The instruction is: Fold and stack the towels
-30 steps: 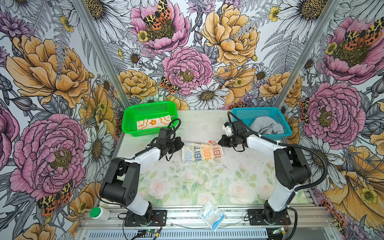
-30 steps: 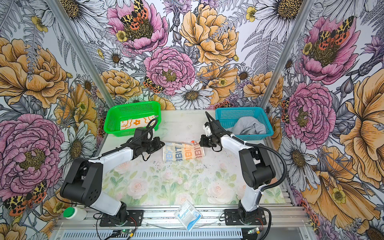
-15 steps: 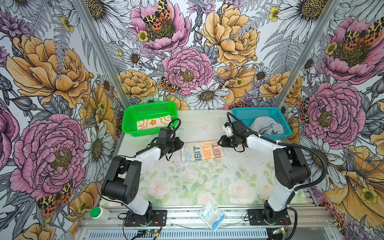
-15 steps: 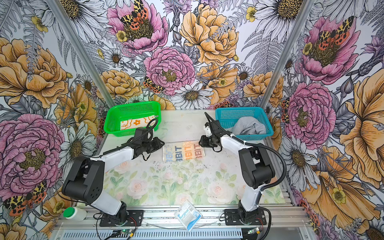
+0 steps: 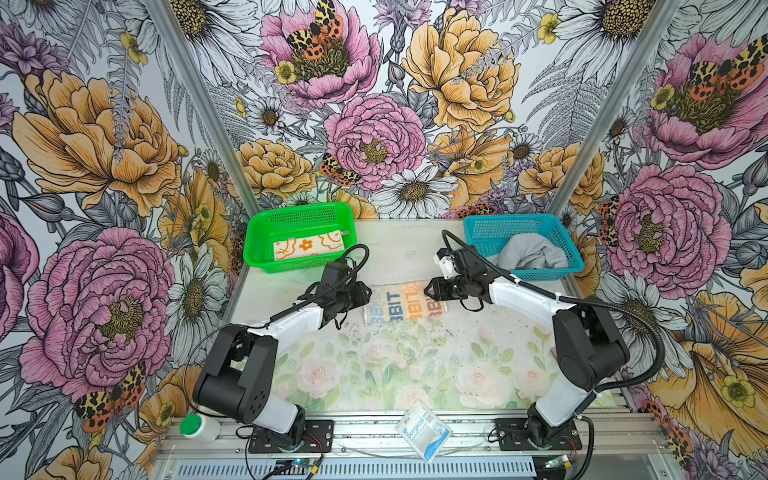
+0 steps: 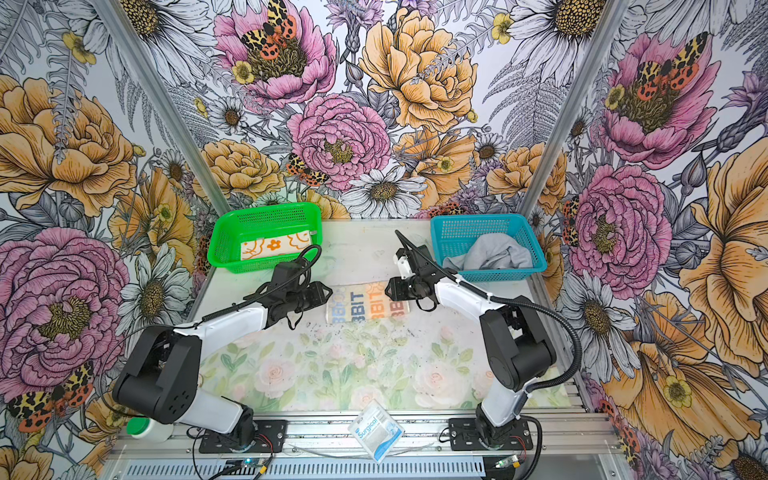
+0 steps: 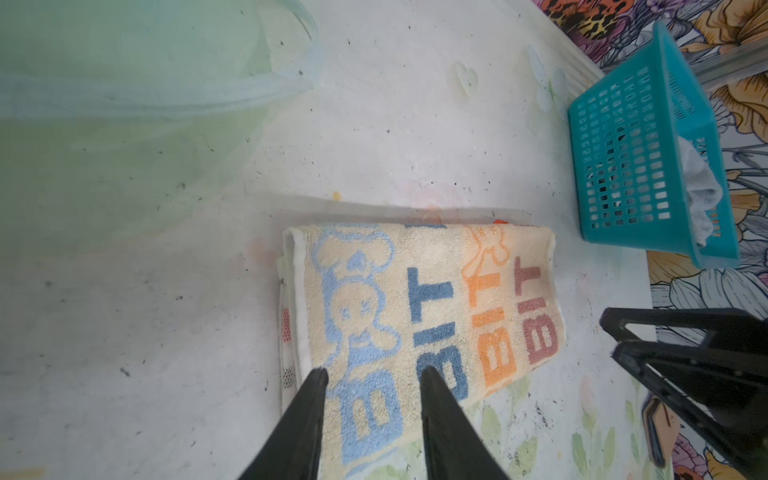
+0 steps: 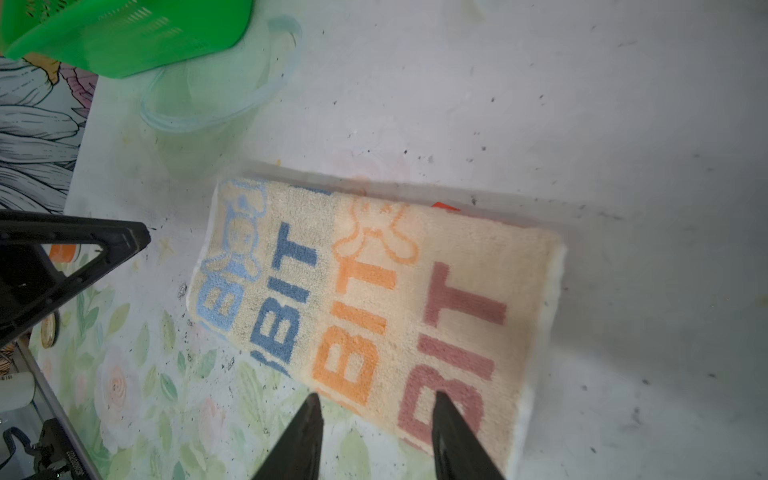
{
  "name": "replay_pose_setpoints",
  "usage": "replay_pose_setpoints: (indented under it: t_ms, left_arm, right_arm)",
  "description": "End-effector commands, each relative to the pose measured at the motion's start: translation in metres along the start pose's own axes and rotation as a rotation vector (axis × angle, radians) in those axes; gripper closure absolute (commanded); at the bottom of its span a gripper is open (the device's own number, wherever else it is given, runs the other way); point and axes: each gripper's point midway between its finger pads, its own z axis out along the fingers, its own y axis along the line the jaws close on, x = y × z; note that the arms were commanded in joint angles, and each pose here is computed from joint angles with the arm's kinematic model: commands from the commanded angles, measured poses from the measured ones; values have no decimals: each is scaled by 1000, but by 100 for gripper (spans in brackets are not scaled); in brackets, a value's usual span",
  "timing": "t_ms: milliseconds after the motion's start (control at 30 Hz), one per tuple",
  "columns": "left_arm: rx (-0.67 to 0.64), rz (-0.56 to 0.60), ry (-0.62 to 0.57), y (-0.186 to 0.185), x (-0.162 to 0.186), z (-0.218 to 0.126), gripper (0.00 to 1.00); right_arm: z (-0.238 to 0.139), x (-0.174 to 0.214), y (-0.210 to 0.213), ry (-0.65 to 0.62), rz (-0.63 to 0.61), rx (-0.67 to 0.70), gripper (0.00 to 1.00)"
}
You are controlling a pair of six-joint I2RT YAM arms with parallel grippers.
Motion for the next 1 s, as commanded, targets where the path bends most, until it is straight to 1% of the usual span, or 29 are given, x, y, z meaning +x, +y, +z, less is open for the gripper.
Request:
replay_pose_setpoints:
  t_ms: [0,100,200,267,367,467,533,600,700,767,833,967]
  left_arm:
    - [14,4,-8,-7,-7,15,60]
    - [-5,-8,25,-3,-5,31,60]
    - [-66,-22,57,10,-1,43,59]
    - [-83,-23,64,14,0,48,58]
    - [-84,-16,55,14,-1,46,58]
    - [-73,5,22,9,-6,33,56]
    - [-72,23,-12,7,-9,20,53]
    - [-85,28,-37,11,-11,8,44]
    - [-91,2,-24,23,-7,2,34]
    - [-59,-25,6,26,-2,4,28]
    - [-7,-50,35,25,3,9,26]
    - [13,-82,59,28,7,21,26]
  right_arm:
    - [17,-18,12,-23,13,-62,55]
    - [32,-18,5,-1,29,-55,55]
    - [41,-16,-4,10,41,-23,54]
    - [44,-15,-11,15,50,-7,54]
    - [46,-12,-18,22,65,7,53]
    - [42,-11,-21,17,60,25,52]
    - [39,-10,-22,11,53,32,52]
    - [38,-8,-24,13,50,37,51]
    - [42,-3,-27,31,60,33,50]
    - [44,0,-28,41,64,30,50]
    - [45,1,-28,44,69,25,50]
    - [42,2,-25,42,65,24,49]
